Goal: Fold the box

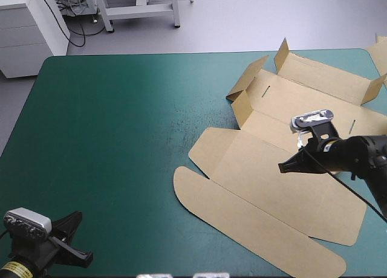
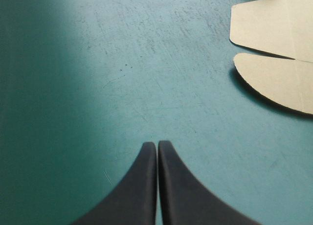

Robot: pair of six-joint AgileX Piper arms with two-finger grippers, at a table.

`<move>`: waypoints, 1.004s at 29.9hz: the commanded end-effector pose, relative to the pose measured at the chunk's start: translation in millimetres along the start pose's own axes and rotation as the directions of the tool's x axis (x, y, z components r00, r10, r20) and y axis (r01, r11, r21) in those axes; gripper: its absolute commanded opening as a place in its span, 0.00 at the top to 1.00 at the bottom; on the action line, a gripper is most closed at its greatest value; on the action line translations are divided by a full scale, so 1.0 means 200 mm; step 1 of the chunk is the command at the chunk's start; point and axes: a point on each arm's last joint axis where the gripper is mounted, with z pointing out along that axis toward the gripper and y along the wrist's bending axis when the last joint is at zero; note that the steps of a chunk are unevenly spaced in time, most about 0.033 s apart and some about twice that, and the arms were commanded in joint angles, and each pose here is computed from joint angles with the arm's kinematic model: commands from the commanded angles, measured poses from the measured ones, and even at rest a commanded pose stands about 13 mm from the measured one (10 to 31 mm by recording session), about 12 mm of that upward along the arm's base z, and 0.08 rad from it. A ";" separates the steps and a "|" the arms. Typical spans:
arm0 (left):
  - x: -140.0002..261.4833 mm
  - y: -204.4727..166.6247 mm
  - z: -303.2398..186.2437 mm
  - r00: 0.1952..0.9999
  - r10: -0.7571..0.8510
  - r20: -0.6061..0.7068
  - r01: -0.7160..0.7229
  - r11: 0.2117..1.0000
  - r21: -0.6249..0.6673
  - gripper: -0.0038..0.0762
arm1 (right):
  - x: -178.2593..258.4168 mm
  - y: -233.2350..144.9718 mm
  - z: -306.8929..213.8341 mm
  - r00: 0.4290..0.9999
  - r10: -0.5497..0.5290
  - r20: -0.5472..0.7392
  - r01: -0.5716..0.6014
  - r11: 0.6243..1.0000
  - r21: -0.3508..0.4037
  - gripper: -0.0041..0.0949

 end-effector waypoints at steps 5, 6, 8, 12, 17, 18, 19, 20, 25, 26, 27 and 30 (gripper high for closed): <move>-0.06 0.00 -0.01 0.998 -0.008 0.062 0.007 1.000 0.006 0.96 | -0.11 -0.03 0.07 0.999 -0.003 -0.045 0.007 0.996 0.091 0.95; -0.06 -0.01 -0.01 0.998 -0.011 0.061 0.011 1.000 0.010 0.96 | -0.11 -0.03 0.08 0.999 0.000 -0.051 0.004 0.996 0.087 0.95; -0.04 0.00 0.00 0.999 -0.008 0.051 0.007 1.000 0.005 0.96 | -0.12 -0.03 0.10 0.998 0.003 -0.070 0.002 0.997 0.083 0.96; -0.03 0.00 0.02 0.998 -0.011 0.059 0.011 1.000 0.010 0.96 | -0.13 -0.03 0.09 0.998 -0.002 -0.067 0.007 0.997 0.083 0.96; -0.03 -0.01 0.03 0.998 -0.016 0.066 0.015 1.000 0.015 0.96 | -0.16 -0.02 0.03 0.998 -0.011 -0.068 0.016 0.997 0.081 0.96; -0.03 -0.01 0.03 0.998 -0.016 0.066 0.015 1.000 0.015 0.96 | -0.17 -0.02 0.01 0.997 -0.013 -0.075 0.020 0.996 0.083 0.96; -0.03 -0.01 0.03 0.998 -0.016 0.064 0.015 1.000 0.015 0.96 | -0.19 -0.02 -0.02 0.996 -0.017 -0.083 0.024 0.996 0.086 0.96; -0.03 -0.01 0.03 0.998 -0.016 0.064 0.015 1.000 0.015 0.96 | -0.20 -0.03 -0.05 0.996 -0.022 -0.091 0.031 0.995 0.095 0.96; -0.03 -0.01 0.03 0.998 -0.016 0.064 0.015 1.000 0.015 0.96 | -0.25 -0.06 -0.21 0.991 -0.041 -0.130 0.064 0.981 0.184 0.96; -0.03 -0.01 0.03 0.998 -0.016 0.064 0.015 1.000 0.015 0.96 | -0.26 -0.06 -0.24 0.994 -0.037 -0.106 0.059 0.976 0.208 0.96; -0.03 -0.01 0.03 0.998 -0.016 0.064 0.015 1.000 0.015 0.96 | -0.27 -0.07 -0.27 0.996 -0.032 -0.087 0.051 0.971 0.232 0.96; -0.03 -0.01 0.03 0.998 -0.016 0.064 0.015 1.000 0.015 0.96 | -0.28 -0.10 -0.34 0.999 -0.007 -0.039 0.018 0.962 0.274 0.96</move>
